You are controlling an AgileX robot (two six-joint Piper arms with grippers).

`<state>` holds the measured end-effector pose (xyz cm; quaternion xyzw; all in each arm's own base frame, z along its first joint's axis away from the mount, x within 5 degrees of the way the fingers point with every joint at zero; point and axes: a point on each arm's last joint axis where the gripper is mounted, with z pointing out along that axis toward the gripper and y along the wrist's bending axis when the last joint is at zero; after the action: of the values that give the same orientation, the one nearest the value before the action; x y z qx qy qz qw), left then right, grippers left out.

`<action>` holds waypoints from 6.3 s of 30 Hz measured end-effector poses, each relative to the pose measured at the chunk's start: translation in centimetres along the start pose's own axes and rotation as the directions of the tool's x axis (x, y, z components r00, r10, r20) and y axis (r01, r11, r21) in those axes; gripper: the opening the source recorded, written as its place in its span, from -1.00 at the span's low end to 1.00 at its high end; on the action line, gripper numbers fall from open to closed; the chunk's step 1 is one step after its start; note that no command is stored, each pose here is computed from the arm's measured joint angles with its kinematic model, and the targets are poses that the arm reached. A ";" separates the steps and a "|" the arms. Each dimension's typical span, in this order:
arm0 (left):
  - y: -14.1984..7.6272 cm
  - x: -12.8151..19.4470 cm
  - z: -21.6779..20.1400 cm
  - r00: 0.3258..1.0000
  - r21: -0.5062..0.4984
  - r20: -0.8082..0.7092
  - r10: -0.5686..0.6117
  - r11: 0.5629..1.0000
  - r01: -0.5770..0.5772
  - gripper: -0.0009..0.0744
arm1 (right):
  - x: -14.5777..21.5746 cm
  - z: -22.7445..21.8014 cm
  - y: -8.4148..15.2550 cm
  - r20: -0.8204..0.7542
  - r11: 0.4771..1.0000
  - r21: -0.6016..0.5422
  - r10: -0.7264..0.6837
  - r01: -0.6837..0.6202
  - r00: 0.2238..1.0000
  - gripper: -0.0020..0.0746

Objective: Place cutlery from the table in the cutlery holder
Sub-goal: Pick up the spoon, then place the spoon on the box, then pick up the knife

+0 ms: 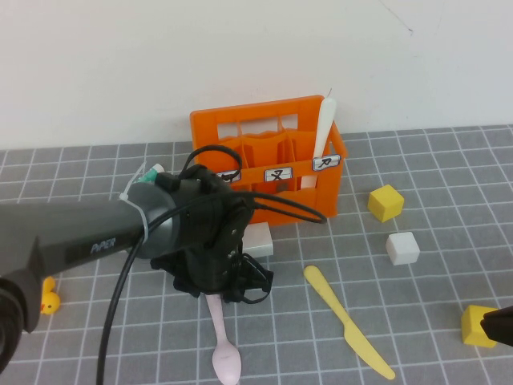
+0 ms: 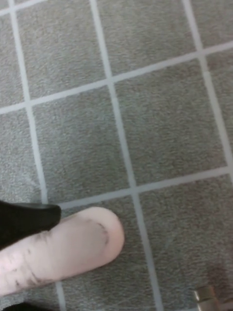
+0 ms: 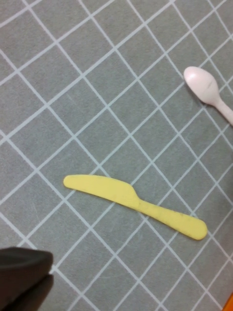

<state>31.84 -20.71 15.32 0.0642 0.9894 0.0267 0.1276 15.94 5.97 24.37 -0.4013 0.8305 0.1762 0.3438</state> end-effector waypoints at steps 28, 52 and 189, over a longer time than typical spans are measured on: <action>1.1 -0.7 0.3 0.984 0.062 -0.021 -0.177 0.982 0.178 -0.19 | -0.2 0.0 0.1 0.018 1.000 -0.011 0.019 -0.019 1.000 -0.95; 1.0 -1.2 0.5 0.988 0.077 0.032 -0.153 0.986 0.151 -0.33 | -0.2 0.0 0.1 0.027 1.000 -0.015 0.027 -0.026 0.999 -0.95; 10.8 3.7 -27.5 0.362 0.297 0.928 -0.083 0.753 -0.587 -0.97 | -0.7 0.3 1.4 0.025 0.989 -0.087 -0.116 0.118 0.993 -0.95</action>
<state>22.56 -10.51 41.74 0.2660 0.6854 -0.3002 0.6078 15.31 7.36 24.65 -0.4625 0.7935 0.1960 0.3436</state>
